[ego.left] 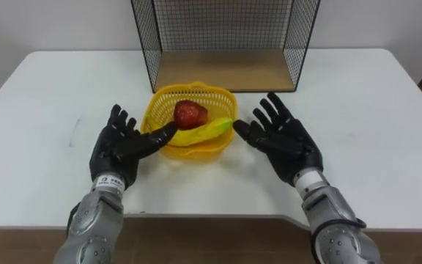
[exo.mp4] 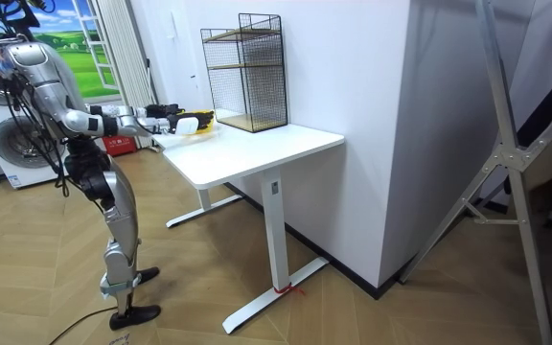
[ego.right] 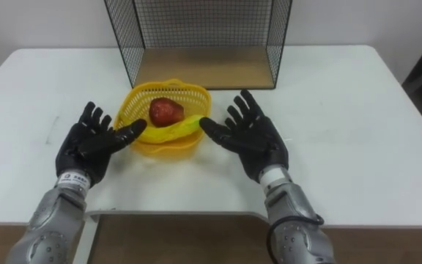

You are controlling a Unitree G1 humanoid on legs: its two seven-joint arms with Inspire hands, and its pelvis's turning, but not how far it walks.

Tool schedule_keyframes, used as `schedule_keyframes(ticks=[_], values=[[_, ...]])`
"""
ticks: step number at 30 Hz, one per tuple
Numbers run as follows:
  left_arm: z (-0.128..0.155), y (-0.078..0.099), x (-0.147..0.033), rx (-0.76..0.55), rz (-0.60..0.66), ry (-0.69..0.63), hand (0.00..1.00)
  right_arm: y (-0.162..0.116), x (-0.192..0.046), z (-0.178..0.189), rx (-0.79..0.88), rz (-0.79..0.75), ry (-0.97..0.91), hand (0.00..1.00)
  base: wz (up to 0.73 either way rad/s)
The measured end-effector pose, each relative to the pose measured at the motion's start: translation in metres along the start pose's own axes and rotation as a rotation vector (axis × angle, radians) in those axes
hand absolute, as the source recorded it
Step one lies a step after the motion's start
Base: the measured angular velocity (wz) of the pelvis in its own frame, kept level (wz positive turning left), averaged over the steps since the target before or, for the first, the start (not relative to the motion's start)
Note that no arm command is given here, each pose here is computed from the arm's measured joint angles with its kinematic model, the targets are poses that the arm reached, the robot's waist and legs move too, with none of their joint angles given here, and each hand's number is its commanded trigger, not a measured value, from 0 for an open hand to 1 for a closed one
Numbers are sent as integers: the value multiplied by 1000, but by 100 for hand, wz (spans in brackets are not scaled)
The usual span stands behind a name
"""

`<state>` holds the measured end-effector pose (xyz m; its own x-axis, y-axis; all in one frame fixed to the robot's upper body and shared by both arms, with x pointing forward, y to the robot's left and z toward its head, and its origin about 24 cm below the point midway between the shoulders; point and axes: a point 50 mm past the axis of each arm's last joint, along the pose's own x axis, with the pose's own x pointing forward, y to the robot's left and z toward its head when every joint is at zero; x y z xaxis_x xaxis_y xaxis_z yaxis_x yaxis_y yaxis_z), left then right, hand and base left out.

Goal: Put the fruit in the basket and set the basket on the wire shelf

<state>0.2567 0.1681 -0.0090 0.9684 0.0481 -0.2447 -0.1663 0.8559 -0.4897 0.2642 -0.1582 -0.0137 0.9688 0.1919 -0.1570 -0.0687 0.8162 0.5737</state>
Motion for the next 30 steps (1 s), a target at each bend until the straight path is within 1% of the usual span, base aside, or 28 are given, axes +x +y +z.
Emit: schedule_keyframes(ticks=[4,11,15,23,25,30], values=[[-1,0,0,6,-6,12,0,2,0,-3,-2,11,20,0,0],[-2,-4,0,12,-29,16,0,14,2,-13,-24,61,63,0,0],[0,-12,4,30,-65,14,0,19,2,-19,-79,92,99,0,0],[1,-14,5,45,-78,15,0,19,6,-19,-95,94,112,0,0],[-2,-18,5,80,-94,23,0,19,9,-18,-132,91,121,0,0],[-3,-20,4,90,-102,25,0,19,10,-16,-141,89,118,0,-1]])
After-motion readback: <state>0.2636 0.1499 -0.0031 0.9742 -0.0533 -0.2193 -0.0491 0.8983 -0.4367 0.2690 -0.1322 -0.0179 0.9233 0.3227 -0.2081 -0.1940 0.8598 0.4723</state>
